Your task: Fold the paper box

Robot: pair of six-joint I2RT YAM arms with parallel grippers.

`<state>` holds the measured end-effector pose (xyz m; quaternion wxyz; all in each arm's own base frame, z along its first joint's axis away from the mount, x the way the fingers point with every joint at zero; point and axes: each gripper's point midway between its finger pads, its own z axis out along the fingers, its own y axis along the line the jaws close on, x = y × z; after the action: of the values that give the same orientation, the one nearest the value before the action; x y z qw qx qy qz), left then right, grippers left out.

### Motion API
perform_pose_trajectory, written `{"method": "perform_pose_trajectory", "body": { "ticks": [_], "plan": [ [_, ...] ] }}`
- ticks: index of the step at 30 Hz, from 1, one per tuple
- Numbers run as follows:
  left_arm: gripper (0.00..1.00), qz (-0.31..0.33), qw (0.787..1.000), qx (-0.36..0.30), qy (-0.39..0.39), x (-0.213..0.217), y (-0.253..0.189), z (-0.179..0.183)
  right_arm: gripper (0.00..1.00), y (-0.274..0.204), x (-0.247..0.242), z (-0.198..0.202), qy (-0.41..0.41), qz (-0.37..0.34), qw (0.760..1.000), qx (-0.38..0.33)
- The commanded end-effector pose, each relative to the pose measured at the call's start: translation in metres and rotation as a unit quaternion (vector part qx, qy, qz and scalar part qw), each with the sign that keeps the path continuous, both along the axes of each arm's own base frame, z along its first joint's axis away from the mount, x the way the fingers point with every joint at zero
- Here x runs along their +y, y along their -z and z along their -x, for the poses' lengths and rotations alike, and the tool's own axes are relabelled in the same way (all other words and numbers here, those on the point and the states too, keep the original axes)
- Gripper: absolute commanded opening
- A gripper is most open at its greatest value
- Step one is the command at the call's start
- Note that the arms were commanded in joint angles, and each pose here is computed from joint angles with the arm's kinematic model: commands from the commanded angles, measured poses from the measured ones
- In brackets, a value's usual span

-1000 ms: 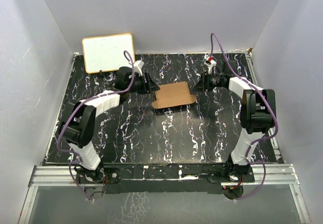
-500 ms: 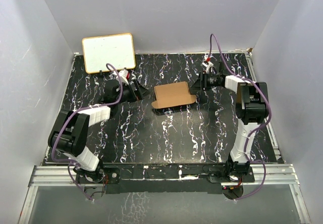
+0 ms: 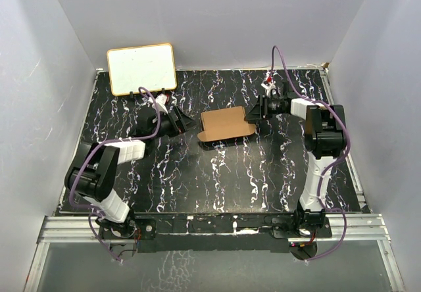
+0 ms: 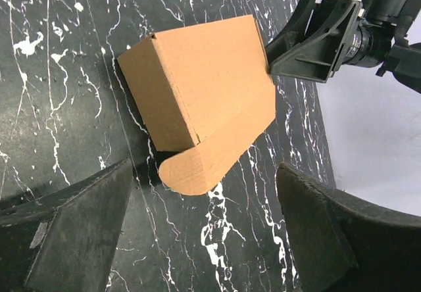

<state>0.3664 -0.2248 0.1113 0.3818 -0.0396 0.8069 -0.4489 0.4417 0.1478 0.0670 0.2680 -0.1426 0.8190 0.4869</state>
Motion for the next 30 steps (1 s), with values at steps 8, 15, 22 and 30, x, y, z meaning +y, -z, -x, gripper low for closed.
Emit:
{"method": "perform_pose_trajectory", "body": {
  "ticks": [8,15,22,30],
  "plan": [
    [0.89,0.033,0.999,0.016,0.007,-0.009,0.002,-0.003,0.34,-0.006,-0.007,-0.009,0.004,-0.031,0.999,0.006],
    [0.90,0.068,0.997,0.040,0.002,-0.017,0.007,-0.008,0.28,0.002,-0.018,-0.008,0.017,-0.052,0.998,0.031],
    [0.92,0.079,0.994,0.067,-0.030,-0.026,0.014,-0.018,0.26,0.009,-0.022,-0.007,0.021,-0.060,0.997,0.046],
    [0.92,0.099,0.989,0.094,-0.050,-0.038,0.025,-0.024,0.25,0.017,-0.031,-0.007,0.032,-0.073,0.995,0.064]
  ]
}}
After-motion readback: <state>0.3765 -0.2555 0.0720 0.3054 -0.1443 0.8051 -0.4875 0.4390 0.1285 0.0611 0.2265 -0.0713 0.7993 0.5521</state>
